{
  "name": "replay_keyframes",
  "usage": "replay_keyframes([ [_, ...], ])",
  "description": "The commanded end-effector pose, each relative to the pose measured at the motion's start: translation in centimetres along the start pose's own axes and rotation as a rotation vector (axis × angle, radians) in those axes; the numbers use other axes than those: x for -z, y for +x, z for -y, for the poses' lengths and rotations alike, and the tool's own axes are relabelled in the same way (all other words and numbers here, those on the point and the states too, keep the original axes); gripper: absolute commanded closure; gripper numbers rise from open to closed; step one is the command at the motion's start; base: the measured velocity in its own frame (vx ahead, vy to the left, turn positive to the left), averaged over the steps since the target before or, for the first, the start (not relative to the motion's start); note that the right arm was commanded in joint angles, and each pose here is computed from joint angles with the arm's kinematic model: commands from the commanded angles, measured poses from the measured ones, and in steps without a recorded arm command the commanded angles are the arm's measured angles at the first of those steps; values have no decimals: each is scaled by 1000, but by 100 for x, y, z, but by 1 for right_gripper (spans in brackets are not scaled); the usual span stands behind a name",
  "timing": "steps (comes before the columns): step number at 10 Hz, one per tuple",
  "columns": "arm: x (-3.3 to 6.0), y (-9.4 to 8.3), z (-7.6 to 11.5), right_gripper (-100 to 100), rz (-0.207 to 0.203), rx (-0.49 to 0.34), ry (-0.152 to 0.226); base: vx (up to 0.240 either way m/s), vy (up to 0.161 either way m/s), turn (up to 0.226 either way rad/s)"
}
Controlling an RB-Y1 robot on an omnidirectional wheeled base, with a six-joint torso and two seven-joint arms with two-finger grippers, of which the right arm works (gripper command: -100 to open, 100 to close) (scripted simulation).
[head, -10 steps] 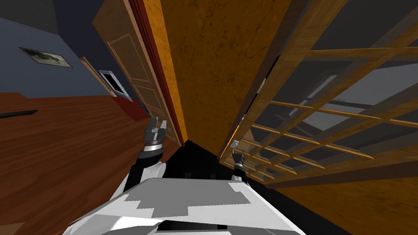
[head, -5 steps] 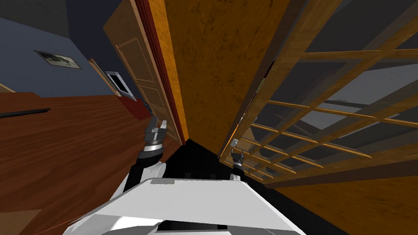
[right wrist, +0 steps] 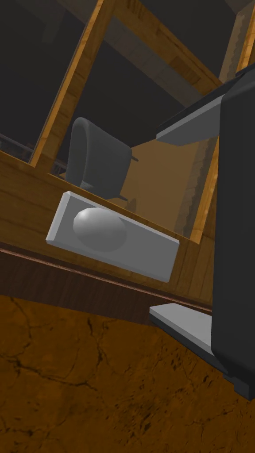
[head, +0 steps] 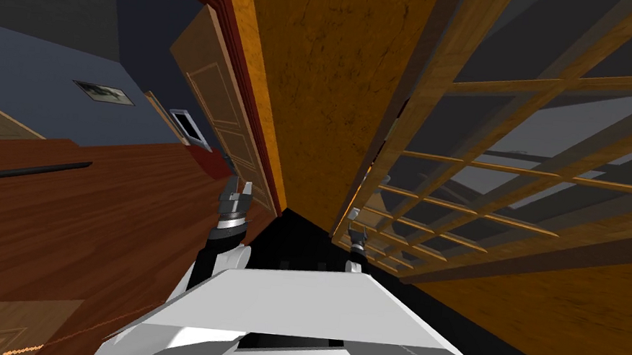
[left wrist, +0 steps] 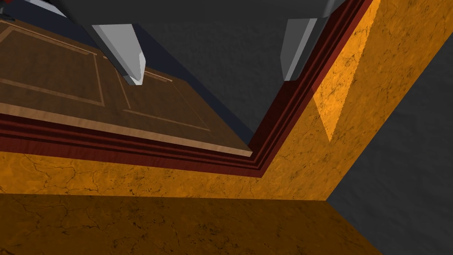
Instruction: Pull the door open
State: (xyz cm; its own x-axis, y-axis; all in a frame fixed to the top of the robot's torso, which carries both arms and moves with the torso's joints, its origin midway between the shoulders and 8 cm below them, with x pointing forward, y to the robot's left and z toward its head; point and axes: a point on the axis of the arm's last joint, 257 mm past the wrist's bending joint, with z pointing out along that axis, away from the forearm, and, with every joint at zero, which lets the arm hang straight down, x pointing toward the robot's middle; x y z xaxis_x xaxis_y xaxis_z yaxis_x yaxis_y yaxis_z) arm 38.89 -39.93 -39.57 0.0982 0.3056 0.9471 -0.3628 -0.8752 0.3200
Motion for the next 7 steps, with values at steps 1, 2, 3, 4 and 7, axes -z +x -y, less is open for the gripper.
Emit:
replay_keyframes([
  [1,-1,1,27,-100,6,-69,-4,-52,-6,33],
  [2,-3,1,50,-100,11,-113,-7,-65,-12,52],
  [3,-3,1,50,-100,11,-120,-7,-43,-10,17],
  [4,-4,2,71,-100,15,-166,-10,-37,-11,24],
  [7,-7,3,120,-100,24,-273,-16,-50,-9,37],
])
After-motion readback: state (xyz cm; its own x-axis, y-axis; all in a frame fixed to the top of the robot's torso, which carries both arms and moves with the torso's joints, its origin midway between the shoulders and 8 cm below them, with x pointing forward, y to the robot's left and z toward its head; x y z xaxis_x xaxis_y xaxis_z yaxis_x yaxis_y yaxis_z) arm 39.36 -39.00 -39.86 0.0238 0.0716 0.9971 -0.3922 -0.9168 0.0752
